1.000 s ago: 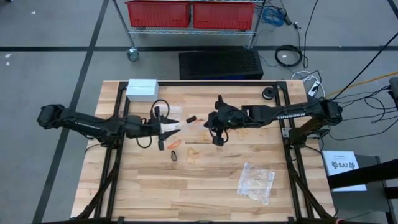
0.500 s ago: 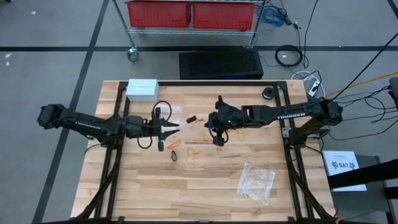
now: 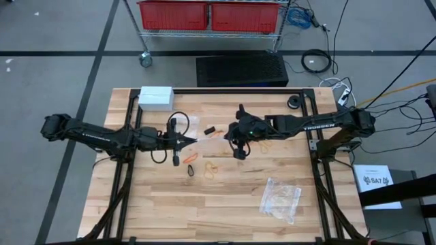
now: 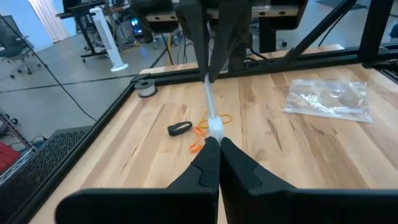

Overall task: Sort rubber bands
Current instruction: Open the top zip lock bag

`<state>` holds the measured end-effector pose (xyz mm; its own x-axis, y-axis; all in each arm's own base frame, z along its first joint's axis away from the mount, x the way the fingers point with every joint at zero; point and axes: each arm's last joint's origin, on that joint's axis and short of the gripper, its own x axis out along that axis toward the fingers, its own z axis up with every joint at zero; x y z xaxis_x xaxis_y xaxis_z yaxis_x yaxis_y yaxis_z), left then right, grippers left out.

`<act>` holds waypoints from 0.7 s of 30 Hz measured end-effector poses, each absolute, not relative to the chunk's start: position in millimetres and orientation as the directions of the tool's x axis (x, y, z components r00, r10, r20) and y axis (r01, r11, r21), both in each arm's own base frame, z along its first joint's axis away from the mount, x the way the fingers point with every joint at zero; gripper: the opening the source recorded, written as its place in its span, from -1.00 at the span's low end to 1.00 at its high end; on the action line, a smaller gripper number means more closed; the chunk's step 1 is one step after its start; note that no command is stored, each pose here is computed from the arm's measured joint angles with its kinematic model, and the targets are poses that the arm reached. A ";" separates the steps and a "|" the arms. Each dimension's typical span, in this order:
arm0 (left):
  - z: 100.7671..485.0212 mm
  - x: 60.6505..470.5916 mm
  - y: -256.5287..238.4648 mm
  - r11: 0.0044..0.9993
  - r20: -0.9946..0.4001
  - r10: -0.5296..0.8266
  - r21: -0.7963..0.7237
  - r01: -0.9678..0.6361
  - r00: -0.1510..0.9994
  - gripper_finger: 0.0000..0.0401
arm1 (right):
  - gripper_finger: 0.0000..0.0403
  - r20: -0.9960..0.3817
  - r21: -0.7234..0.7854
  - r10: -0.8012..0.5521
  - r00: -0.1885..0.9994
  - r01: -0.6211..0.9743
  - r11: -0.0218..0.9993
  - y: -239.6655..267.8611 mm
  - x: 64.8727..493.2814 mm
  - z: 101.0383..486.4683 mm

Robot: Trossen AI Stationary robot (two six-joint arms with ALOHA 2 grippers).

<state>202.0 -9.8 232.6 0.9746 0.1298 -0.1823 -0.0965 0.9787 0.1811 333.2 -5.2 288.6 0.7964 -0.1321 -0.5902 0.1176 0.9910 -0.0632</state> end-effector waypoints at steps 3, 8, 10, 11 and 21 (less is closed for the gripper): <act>232.3 202.4 -9.6 0.977 -0.183 0.135 0.190 -0.099 0.974 -0.99 | -0.63 -0.538 -0.039 -0.092 0.838 0.084 0.996 -4.1 336.7 294.1; 228.3 205.6 -6.8 0.971 -0.202 0.160 0.206 -0.118 0.966 -0.99 | -0.38 -0.414 0.025 0.024 0.910 -0.016 1.000 -5.6 345.3 304.7; 225.0 208.1 -4.4 0.971 -0.217 0.164 0.207 -0.119 0.962 -0.99 | -0.35 -0.402 0.021 0.066 0.913 -0.063 0.998 -7.7 350.6 300.8; 223.5 209.6 -3.4 0.973 -0.223 0.155 0.204 -0.110 0.962 -0.99 | -0.35 -0.401 0.016 0.079 0.913 -0.079 0.997 -9.8 353.3 297.8; 222.4 216.9 2.9 0.979 -0.192 0.116 0.190 -0.079 0.975 -0.99 | -0.41 -0.397 0.030 0.067 0.916 -0.060 0.998 -34.9 374.3 271.4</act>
<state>216.9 2.9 222.4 0.9745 0.1161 -0.1918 -0.0792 0.9786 0.1900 374.3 -34.9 271.4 0.9155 0.0671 -0.3966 -0.0599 0.9977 0.0305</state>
